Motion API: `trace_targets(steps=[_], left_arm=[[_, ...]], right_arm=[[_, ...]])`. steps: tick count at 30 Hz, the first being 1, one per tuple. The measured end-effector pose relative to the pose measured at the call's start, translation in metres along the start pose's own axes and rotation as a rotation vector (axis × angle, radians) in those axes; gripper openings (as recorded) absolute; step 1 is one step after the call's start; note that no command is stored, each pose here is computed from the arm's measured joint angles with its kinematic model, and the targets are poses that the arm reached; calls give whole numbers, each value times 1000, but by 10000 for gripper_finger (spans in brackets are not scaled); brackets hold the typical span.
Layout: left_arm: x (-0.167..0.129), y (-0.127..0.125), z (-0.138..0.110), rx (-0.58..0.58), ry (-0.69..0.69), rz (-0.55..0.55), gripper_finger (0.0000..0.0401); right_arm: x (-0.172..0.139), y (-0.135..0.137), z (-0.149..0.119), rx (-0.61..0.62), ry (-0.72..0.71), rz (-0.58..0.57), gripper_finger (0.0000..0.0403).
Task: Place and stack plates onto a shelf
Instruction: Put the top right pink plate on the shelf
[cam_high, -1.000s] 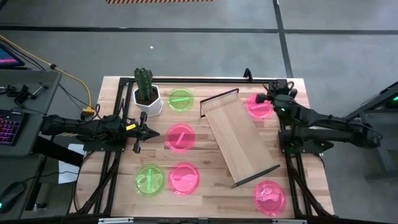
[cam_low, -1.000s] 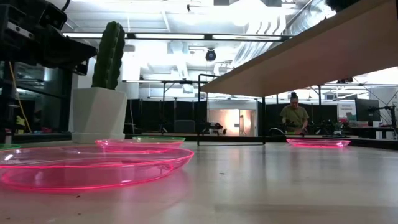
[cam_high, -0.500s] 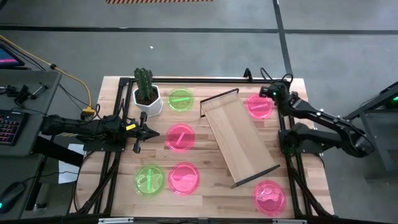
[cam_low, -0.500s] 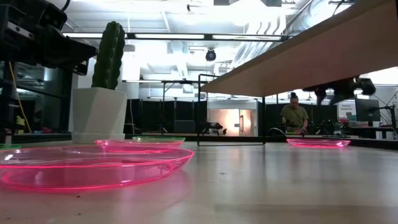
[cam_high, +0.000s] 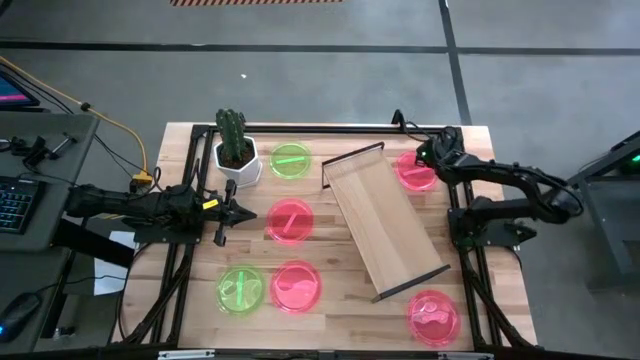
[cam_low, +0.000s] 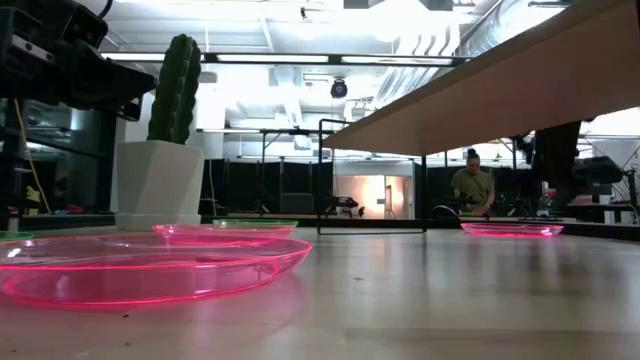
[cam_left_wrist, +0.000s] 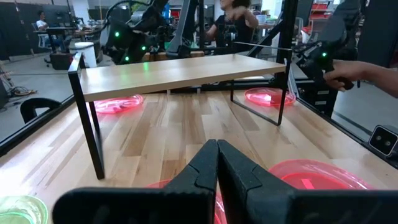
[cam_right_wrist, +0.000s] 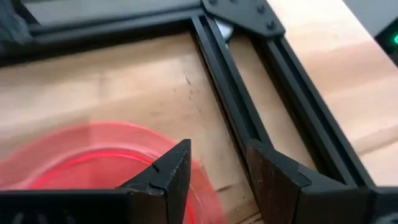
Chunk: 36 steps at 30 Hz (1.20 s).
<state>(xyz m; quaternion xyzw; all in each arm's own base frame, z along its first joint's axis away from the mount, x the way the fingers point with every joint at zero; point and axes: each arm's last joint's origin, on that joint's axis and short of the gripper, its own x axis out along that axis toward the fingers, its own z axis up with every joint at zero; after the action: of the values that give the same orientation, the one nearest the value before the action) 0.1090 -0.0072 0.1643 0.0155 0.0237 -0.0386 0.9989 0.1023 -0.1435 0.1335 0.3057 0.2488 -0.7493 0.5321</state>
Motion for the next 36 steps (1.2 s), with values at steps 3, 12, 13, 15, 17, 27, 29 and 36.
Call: trace_targets(steps=[3, 12, 13, 15, 17, 27, 29, 36], left_arm=[[0, 0, 0, 0, 0, 0, 0], [0, 0, 0, 0, 0, 0, 0], [0, 0, 0, 0, 0, 0, 0], [0, 0, 0, 0, 0, 0, 0], [0, 0, 0, 0, 0, 0, 0], [0, 0, 0, 0, 0, 0, 0], [0, 0, 0, 0, 0, 0, 0], [0, 0, 0, 0, 0, 0, 0]], right_arm=[[7, 3, -5, -1, 25, -17, 147], [20, 13, -15, -10, 51, 2, 147], [21, 13, -17, -11, 55, 7, 147], [24, 15, -18, 0, 54, 22, 147], [26, 16, -19, -2, 47, 16, 147], [28, 18, -20, 0, 41, 27, 143], [28, 18, -20, -3, 45, 29, 131], [28, 18, -19, -37, 26, 22, 20]])
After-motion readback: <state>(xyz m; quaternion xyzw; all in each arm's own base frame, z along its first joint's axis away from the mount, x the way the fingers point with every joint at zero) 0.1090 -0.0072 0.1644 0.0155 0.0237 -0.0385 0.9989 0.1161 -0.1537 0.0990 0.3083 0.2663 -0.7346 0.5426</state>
